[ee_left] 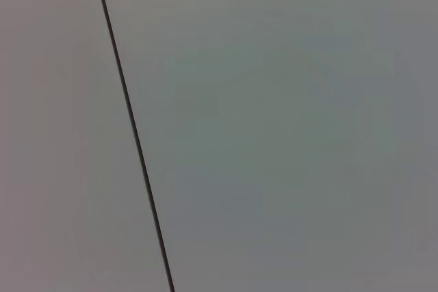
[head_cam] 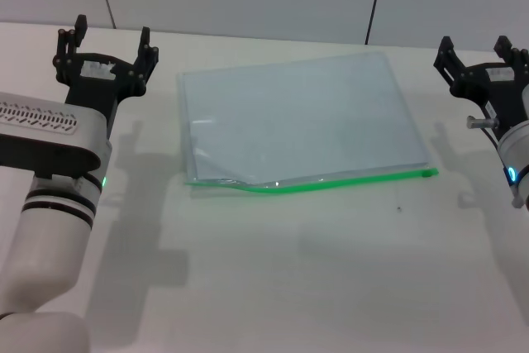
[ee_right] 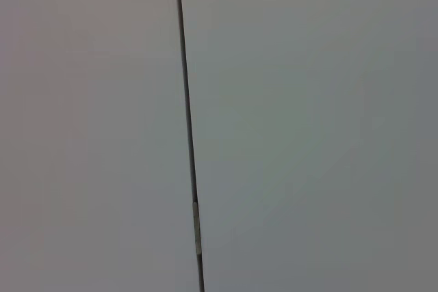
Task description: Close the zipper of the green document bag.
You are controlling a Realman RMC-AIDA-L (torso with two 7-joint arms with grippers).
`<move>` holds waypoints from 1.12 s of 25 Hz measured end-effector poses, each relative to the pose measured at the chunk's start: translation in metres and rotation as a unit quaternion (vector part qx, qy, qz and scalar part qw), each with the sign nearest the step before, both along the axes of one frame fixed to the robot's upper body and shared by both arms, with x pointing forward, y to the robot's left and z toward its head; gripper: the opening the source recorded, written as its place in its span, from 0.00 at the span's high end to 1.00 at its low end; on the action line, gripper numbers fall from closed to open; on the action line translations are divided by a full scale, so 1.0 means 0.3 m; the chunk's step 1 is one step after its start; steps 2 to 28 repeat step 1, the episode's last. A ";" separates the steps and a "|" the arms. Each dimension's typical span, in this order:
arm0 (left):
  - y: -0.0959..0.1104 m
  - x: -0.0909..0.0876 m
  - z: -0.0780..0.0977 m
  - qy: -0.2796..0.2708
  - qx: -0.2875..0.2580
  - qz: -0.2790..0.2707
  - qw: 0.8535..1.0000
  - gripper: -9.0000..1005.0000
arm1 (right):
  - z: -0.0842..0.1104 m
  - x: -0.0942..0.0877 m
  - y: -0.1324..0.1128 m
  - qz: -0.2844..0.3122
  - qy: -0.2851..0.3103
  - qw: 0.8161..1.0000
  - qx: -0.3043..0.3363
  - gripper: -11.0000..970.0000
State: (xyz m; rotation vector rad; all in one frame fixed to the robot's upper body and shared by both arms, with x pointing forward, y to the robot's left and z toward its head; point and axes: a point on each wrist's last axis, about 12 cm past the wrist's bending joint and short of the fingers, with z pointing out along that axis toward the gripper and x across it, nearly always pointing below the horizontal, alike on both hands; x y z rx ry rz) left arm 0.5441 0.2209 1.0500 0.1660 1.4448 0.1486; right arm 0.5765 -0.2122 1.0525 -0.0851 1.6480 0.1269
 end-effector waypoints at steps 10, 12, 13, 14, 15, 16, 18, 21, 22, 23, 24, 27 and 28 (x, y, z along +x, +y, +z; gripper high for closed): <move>0.000 0.000 0.000 0.000 0.000 0.000 1.000 0.14 | 0.000 0.000 0.000 0.000 0.000 1.000 0.000 0.12; 0.000 0.000 0.000 0.000 0.000 0.000 1.000 0.14 | 0.000 0.000 0.000 0.000 0.000 1.000 0.000 0.12; 0.000 0.000 0.000 0.000 0.000 0.000 1.000 0.14 | 0.000 0.000 0.000 0.000 0.000 1.000 0.000 0.12; 0.000 0.000 0.000 0.000 0.000 0.000 1.000 0.14 | 0.000 0.000 0.000 0.000 0.000 1.000 0.000 0.12; 0.000 0.000 0.000 0.000 0.000 0.000 1.000 0.14 | 0.000 0.000 0.000 0.000 0.000 1.000 0.000 0.12; 0.000 0.000 0.000 0.000 0.000 0.000 1.000 0.14 | 0.000 0.000 0.000 0.000 0.000 1.000 0.000 0.12; 0.000 0.000 0.000 0.000 0.000 0.000 1.000 0.14 | 0.000 0.000 0.000 0.000 0.000 1.000 0.000 0.12; 0.000 0.000 0.000 0.000 0.000 0.000 1.000 0.14 | 0.000 0.000 0.000 0.000 0.000 1.000 0.000 0.12; 0.000 0.000 0.000 0.000 0.000 0.000 1.000 0.14 | 0.000 0.000 0.000 0.000 0.000 1.000 0.000 0.12; 0.000 0.000 0.000 0.000 0.000 0.000 1.000 0.14 | 0.000 0.000 0.000 0.000 0.000 1.000 0.000 0.12; 0.000 0.000 0.000 0.000 0.000 0.000 1.000 0.14 | 0.000 0.000 0.000 0.000 0.000 1.000 0.000 0.12; 0.000 0.000 0.000 0.000 0.000 0.000 1.000 0.14 | 0.000 0.000 0.000 0.000 0.000 1.000 0.000 0.12; 0.000 0.000 0.000 0.000 0.000 0.000 1.000 0.14 | 0.000 0.000 0.000 0.000 0.000 1.000 0.000 0.12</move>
